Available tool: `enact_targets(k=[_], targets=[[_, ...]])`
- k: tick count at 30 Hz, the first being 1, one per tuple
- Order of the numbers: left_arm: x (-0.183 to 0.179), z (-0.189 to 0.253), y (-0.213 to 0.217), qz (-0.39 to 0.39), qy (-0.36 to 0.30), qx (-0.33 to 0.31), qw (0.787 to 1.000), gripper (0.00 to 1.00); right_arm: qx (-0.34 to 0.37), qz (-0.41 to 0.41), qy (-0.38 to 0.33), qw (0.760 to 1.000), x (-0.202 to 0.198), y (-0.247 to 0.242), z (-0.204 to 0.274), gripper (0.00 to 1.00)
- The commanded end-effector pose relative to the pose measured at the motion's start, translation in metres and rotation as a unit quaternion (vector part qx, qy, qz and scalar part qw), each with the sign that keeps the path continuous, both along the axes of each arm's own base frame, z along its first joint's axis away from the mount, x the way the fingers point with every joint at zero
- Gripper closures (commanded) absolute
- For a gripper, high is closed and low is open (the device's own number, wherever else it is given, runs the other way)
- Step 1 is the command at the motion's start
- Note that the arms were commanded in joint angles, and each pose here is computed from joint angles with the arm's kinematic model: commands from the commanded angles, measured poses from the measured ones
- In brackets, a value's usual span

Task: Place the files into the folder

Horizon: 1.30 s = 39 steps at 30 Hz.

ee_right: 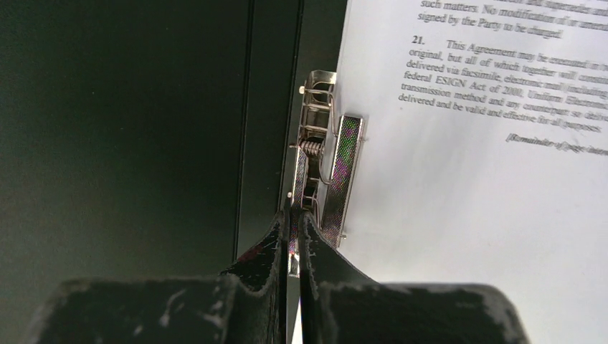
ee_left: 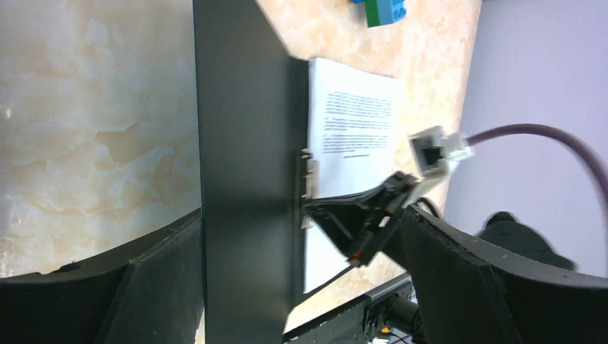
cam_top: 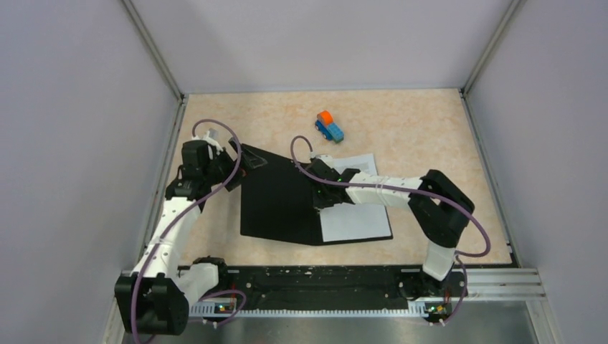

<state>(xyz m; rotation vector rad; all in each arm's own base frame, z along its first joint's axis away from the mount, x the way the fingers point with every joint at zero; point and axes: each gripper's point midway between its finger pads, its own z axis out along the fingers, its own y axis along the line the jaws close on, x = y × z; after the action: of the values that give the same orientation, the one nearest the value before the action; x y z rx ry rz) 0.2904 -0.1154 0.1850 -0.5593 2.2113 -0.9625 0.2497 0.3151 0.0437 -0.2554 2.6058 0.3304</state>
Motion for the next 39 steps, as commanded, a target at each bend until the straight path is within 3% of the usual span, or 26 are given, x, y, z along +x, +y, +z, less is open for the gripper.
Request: enact_targets(k=[1,5,14,21,28,34,39], targets=[[0.007,0.036,0.006,-0.012,-0.046,0.035,0.998,0.02,0.113,0.027,-0.008,0.993,0.002,0.078,0.021,1.0],[0.011,0.055,0.01,-0.015,-0.069,0.055,0.996,0.02,0.172,0.036,0.018,0.984,-0.003,0.112,0.018,0.99],[0.01,0.082,-0.005,-0.054,-0.104,0.031,0.993,0.02,0.204,0.029,-0.006,0.979,0.004,0.112,0.054,0.66],[0.006,0.117,-0.051,-0.12,-0.16,-0.005,0.98,0.02,0.18,-0.027,-0.106,0.978,0.023,0.042,0.111,0.52],[-0.005,0.135,-0.13,-0.204,-0.212,-0.046,0.955,0.02,0.14,-0.104,-0.209,0.962,0.031,-0.055,0.176,0.44],[-0.001,0.114,-0.188,-0.251,-0.201,-0.066,0.945,0.02,0.108,-0.149,-0.263,0.947,0.022,-0.117,0.211,0.4],[0.006,0.068,-0.224,-0.276,-0.158,-0.053,0.947,0.02,0.092,-0.161,-0.281,0.942,0.014,-0.141,0.219,0.36]])
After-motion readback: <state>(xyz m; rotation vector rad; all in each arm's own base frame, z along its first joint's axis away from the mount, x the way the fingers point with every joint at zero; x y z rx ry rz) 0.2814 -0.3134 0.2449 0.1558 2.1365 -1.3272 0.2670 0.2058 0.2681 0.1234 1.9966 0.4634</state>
